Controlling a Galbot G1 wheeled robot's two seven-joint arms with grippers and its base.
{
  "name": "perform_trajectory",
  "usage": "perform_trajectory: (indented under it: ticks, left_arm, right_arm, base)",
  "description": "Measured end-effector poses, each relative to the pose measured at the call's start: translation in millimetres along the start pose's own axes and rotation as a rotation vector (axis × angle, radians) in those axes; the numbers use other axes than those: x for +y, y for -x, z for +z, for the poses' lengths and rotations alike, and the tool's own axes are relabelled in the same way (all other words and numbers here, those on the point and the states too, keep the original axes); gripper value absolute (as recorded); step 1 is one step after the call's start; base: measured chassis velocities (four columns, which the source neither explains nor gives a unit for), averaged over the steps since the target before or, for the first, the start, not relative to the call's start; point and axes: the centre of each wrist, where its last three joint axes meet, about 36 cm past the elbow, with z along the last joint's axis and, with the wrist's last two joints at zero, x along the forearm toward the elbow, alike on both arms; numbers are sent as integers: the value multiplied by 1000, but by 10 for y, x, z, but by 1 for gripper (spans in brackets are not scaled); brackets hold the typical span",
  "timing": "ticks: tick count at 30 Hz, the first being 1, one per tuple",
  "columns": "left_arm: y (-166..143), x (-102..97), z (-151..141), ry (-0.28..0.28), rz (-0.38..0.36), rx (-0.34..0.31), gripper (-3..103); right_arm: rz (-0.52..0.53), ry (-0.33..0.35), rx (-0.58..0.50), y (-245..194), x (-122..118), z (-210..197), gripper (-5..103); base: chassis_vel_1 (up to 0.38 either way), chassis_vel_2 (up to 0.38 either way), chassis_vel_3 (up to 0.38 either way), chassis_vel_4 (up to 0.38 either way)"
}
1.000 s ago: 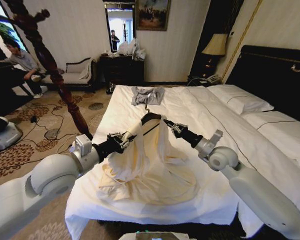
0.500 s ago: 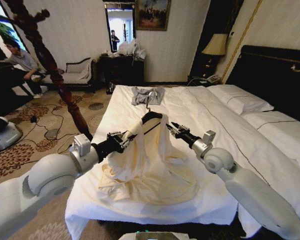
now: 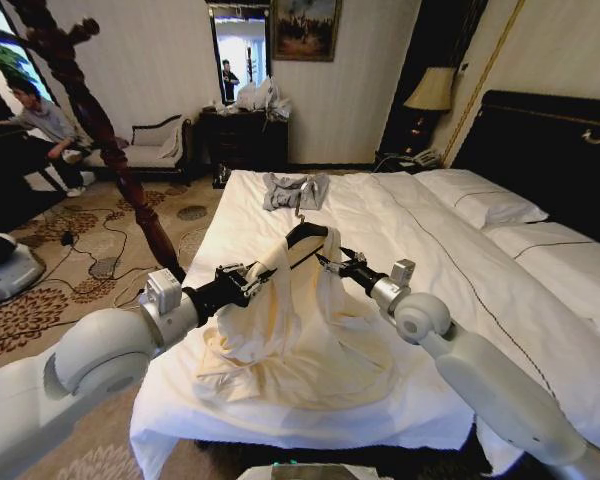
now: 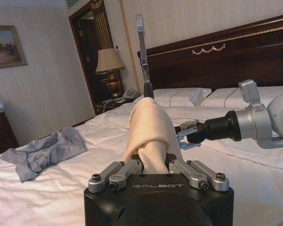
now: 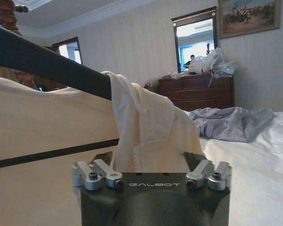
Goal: Pick up the clothes from the bed and hang them on the clothes hanger.
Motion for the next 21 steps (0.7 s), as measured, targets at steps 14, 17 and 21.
perform_trajectory:
  ticks: [14,17,21]
  left_arm:
    - [42,64,50,0,-7,-11,19]
    - [48,73,57,-1,-10,-11,19]
    - [56,88,71,-2,-15,-11,19]
  right_arm:
    - [-147,42,-140,-126,-120,-16,33]
    - [-172,42,-153,-150,-104,-21,27]
    - [-230,43,-179,-193,-59,-28,16]
  base:
    - [0,0,0,0]
    - [0,0,0,0]
    - [0,0,0,0]
